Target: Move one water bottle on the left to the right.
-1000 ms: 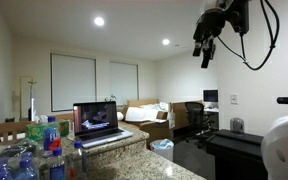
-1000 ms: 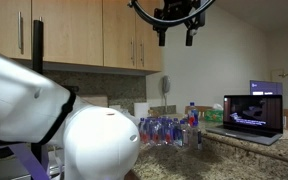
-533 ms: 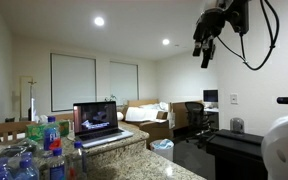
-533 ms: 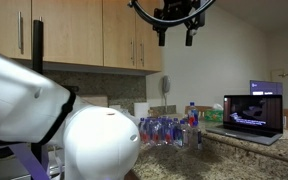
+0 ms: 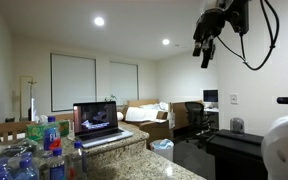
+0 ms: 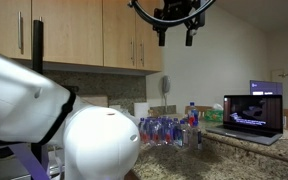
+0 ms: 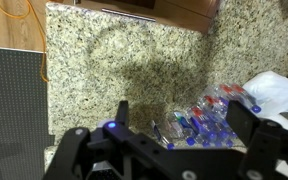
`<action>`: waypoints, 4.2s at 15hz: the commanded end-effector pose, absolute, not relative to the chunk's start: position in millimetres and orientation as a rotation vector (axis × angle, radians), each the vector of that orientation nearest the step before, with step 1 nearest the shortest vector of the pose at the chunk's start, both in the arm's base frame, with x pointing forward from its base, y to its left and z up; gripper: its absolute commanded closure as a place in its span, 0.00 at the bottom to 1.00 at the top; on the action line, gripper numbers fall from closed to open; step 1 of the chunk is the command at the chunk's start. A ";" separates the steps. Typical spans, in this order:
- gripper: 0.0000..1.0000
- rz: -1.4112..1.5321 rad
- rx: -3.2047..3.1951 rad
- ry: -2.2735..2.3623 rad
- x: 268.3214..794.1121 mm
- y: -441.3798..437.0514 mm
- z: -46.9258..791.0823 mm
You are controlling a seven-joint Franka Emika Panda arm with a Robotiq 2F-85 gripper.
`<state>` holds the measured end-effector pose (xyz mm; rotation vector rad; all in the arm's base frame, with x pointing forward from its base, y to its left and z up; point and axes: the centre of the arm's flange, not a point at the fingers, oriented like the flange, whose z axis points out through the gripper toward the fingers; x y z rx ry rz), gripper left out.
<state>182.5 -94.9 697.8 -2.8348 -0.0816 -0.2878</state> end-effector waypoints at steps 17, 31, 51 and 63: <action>0.00 -0.292 -2.916 -0.189 158.9 -92.4 655.5; 0.00 -0.260 -2.928 -0.217 134.9 -85.7 626.0; 0.00 -0.260 -2.928 -0.217 134.8 -85.7 626.0; 0.00 -0.234 -2.969 -0.552 140.5 -92.3 626.1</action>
